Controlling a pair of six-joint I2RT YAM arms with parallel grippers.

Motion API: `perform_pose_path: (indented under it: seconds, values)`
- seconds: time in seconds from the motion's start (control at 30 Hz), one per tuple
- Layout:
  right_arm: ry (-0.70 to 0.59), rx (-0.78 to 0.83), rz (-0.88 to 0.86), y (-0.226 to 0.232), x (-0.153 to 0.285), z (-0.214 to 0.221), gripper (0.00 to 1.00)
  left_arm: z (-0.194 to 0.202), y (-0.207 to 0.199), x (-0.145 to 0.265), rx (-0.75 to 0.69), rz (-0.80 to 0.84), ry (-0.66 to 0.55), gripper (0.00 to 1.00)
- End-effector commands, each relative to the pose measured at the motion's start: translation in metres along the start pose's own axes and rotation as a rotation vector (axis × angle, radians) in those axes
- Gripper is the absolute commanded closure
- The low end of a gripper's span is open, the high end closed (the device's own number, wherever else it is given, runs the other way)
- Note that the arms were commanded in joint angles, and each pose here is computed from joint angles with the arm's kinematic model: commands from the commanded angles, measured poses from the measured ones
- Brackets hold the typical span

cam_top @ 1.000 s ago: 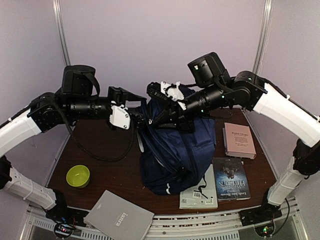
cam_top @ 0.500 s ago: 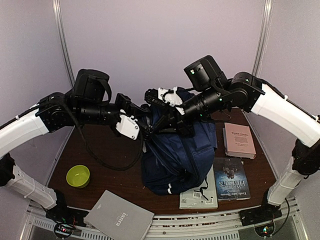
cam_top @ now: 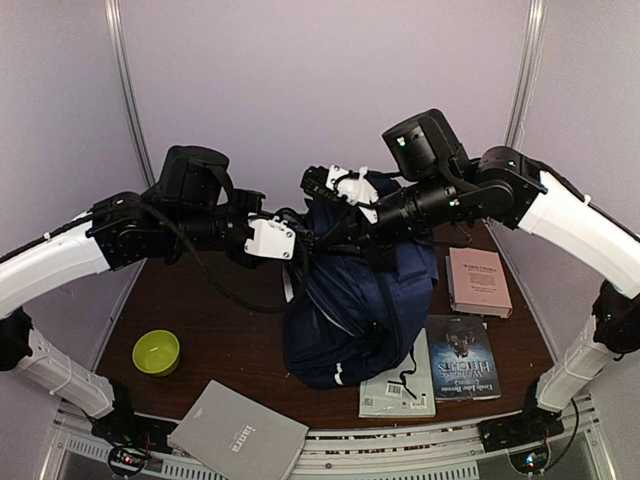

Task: Pack the student bag
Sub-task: Unzip the second largest pocket of the student bag.

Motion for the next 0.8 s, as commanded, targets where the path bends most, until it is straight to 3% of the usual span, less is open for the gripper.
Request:
perform_pose_path:
  seconds: [0.0, 0.4, 0.53, 0.77]
  values:
    - [0.077, -0.094, 0.097, 0.004, 0.019, 0.016, 1.0, 0.015, 0.077, 0.021, 0.273, -0.371, 0.057, 1.0]
    - [0.169, -0.21, 0.238, 0.004, 0.043, 0.055, 1.0, 0.04, 0.137, 0.078, 0.466, -0.661, 0.082, 1.0]
    - [0.218, -0.255, 0.27, 0.004, 0.036, 0.077, 1.0, 0.037, 0.144, 0.088, 0.497, -0.678, 0.024, 1.0]
    - [0.278, -0.305, 0.311, 0.008, 0.037, 0.107, 1.0, 0.047, 0.158, 0.095, 0.516, -0.717, 0.067, 1.0]
Point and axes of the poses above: each gripper's point midway between its finger pads, its own x axis back along the fingers, its own y axis along the line the jaws close on, z = x × y, the point moved 5 cm from there along x, back along the fingers, and after that the axes turned 12 degrees about x, right-handed, at the moved point
